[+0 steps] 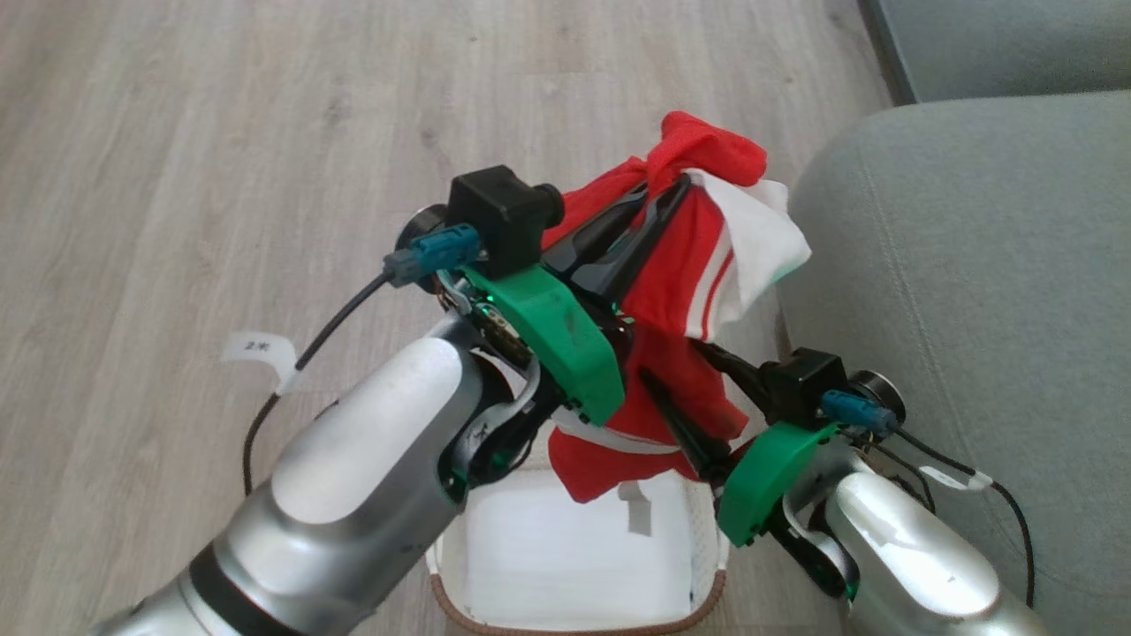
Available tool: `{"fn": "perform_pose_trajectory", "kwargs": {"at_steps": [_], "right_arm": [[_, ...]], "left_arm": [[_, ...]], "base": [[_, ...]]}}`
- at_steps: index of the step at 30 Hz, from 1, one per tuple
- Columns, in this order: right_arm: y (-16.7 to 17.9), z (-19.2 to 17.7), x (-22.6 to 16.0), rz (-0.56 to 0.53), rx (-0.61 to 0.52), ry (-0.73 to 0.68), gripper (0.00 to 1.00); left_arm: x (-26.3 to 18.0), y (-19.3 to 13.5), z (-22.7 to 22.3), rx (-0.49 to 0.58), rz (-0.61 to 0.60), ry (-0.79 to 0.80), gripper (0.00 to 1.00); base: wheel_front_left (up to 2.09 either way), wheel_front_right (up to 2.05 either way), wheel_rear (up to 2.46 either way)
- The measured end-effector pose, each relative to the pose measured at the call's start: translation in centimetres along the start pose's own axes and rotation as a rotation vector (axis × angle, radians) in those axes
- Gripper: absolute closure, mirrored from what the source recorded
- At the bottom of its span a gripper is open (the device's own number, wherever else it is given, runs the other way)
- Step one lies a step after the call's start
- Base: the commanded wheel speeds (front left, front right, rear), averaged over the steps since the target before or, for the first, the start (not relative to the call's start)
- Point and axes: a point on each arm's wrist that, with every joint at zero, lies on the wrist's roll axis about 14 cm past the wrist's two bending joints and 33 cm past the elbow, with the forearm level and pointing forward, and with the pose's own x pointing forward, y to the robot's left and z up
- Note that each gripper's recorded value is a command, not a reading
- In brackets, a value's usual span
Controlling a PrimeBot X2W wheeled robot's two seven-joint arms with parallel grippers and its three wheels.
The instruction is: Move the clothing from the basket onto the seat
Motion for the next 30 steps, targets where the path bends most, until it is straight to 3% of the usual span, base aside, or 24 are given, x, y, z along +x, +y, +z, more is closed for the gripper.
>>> {"fn": "perform_pose_trajectory", "kwargs": {"at_steps": [18,19,20,21,30], "right_arm": [[1.1,0.1,3.9,0.034,0.007,-0.024,0.03],[1.1,0.1,3.9,0.034,0.01,-0.025,0.34],[1.1,0.2,4.0,0.034,0.011,-0.025,0.77],[1.1,0.2,4.0,0.035,0.012,-0.027,1.0],[0.4,1.2,3.8,0.021,0.026,-0.06,1.0]], "left_arm": [[-1.9,0.0,-0.9,-0.009,0.039,0.035,1.0],[-2.0,0.0,-1.1,-0.013,0.041,0.039,1.0],[-2.0,0.1,-1.2,-0.015,0.042,0.042,1.0],[-1.9,0.1,-1.3,-0.016,0.042,0.044,1.0],[-1.5,0.4,-1.8,-0.027,0.044,0.049,1.0]], "base": [[0.0,0.0,0.0],[0.0,0.0,0.0],[0.0,0.0,0.0],[0.0,0.0,0.0],[0.0,0.0,0.0]]}}
